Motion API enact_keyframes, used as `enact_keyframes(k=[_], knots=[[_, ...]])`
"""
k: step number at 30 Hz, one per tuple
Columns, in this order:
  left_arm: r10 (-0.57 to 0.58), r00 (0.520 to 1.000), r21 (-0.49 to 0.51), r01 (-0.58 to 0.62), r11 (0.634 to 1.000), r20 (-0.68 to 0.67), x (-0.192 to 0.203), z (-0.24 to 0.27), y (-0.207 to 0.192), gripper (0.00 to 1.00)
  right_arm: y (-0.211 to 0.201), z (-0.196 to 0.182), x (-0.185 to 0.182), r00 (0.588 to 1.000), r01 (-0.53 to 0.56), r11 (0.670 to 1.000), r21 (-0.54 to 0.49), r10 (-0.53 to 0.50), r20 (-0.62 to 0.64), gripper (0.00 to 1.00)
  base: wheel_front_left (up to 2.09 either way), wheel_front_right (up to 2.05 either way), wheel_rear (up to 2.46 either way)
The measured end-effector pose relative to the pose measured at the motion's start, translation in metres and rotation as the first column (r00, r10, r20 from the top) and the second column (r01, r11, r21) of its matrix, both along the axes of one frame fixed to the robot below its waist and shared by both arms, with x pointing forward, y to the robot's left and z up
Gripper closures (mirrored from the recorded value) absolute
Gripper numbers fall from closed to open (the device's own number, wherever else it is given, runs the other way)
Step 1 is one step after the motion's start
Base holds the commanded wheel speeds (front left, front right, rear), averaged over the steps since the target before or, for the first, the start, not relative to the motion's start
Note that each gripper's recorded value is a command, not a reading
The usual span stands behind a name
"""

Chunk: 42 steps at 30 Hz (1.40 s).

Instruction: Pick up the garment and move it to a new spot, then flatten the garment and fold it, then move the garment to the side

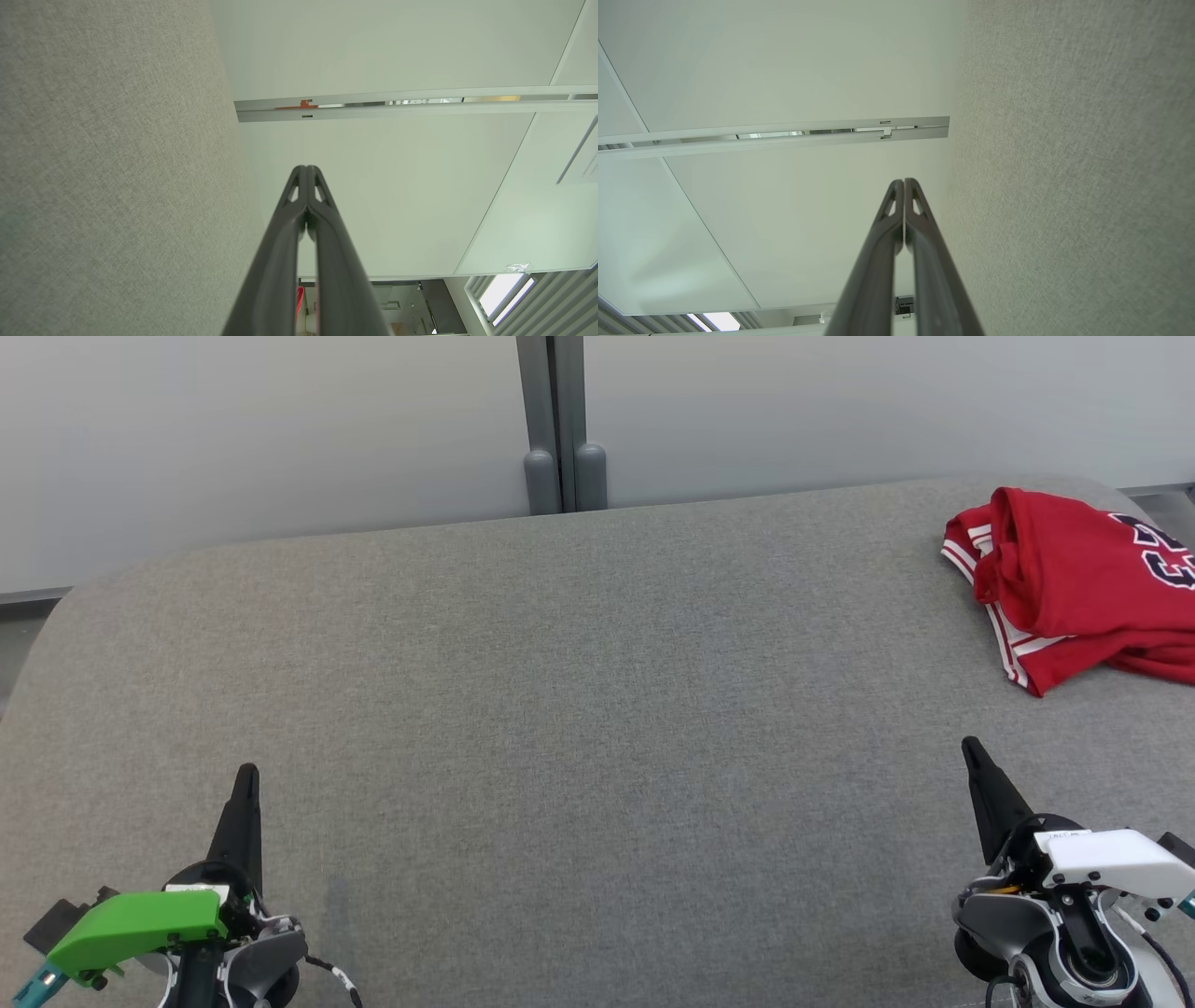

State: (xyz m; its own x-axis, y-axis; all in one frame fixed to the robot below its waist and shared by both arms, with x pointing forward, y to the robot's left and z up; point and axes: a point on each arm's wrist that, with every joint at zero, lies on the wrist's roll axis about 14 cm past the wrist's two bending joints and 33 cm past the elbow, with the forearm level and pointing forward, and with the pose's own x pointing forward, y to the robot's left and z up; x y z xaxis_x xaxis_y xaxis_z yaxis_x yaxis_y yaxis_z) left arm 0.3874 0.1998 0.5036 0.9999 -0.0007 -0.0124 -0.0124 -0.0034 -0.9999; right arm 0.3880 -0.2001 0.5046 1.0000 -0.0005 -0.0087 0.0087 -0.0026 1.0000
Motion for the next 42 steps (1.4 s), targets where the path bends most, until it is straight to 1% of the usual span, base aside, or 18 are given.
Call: enact_keyframes(k=[42], knots=[[0.0, 1.0, 0.0, 0.0, 1.0, 0.0, 0.0, 0.0001, 0.0, 1.0, 0.0, 0.0, 0.0, 1.0, 0.0, 1.0, 0.0, 0.0, 0.0, 1.0, 0.0, 0.0, 0.0]])
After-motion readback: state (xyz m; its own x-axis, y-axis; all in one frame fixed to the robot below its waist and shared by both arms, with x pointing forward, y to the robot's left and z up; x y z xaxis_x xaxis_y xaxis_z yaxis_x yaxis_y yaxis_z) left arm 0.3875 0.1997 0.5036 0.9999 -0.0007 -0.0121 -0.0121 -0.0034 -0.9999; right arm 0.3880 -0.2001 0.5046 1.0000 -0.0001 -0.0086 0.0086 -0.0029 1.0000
